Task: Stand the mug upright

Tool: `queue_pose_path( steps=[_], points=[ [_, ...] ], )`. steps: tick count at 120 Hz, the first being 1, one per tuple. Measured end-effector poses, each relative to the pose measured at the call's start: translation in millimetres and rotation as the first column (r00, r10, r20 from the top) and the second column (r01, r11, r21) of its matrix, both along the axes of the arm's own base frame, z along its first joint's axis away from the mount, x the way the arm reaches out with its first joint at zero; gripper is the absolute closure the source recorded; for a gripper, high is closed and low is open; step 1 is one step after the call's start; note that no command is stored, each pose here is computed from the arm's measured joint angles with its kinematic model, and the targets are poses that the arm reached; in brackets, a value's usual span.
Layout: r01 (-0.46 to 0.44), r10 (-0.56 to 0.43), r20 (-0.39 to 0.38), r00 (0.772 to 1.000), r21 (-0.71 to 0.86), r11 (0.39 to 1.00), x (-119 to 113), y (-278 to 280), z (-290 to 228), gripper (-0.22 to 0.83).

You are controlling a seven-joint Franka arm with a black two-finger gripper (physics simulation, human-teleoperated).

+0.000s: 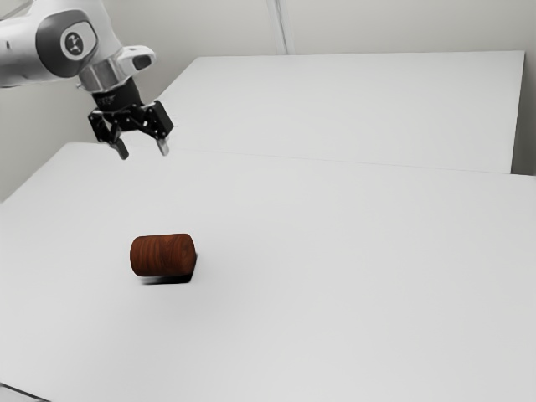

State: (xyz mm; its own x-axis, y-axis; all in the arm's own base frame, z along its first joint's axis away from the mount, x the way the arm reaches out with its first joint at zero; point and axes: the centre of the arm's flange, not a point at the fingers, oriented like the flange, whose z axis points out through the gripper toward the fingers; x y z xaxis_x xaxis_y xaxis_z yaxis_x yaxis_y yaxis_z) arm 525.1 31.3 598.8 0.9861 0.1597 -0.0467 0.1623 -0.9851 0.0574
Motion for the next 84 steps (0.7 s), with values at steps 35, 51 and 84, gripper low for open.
queue_pose_path(
  steps=[35, 51, 84],
  points=[
    [-0.082, 0.076, -0.068, 0.995, -0.087, 0.993, -2, 74, -44, 0.00],
    [-0.105, 0.093, -0.100, 0.991, -0.125, 0.987, -19, 96, -75, 0.00],
    [-0.108, 0.093, -0.080, 0.992, -0.205, 0.973, -30, 120, -123, 0.00]
  ],
)
